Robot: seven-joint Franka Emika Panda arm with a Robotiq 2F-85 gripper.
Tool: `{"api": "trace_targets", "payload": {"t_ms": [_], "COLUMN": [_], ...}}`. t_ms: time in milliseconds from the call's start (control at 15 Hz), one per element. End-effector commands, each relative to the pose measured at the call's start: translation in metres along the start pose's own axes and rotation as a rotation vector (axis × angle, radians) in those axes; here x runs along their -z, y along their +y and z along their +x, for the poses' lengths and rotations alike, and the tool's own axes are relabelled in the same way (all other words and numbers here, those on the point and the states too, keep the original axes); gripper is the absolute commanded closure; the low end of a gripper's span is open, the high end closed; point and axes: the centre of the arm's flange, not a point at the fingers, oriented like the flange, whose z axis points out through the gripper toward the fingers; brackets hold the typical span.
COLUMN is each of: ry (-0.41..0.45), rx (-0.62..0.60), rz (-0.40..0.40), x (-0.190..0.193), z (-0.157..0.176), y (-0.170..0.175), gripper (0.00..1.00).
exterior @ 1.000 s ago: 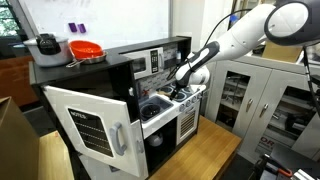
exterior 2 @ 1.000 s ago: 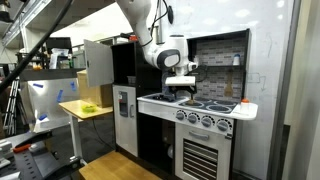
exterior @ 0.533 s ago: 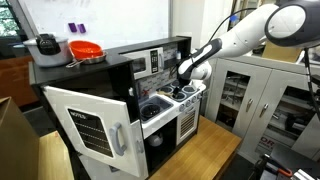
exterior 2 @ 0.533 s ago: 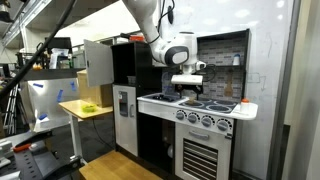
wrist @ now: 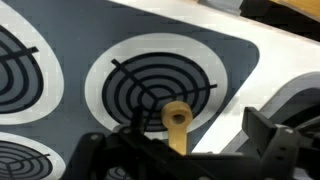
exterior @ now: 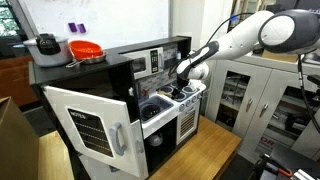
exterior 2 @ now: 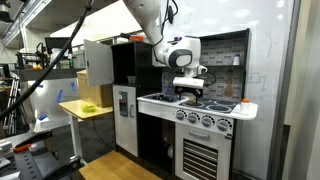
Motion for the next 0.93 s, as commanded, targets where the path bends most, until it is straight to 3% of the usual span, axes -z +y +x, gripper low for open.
{"api": "trace_targets", "payload": {"t_ms": [0,67,133,800,867], "ry": [0.009,0.012,0.013,0.022,0.019], "rx": [-0.034,-0.038,-0.045,-0.1,-0.105], "rz": [0.0,0.001,0.004,-0.022,-0.024], "x": [-0.0084,-0.0099,-0.011,-0.0045,-0.0058], "z": [0.013,0.0144,0.0147,0.0118,0.0097], "y": [0.0083,0.0089,0.0087,0.013,0.0122], "gripper": [0.0,0.25,0.26,0.96,0.98]}}
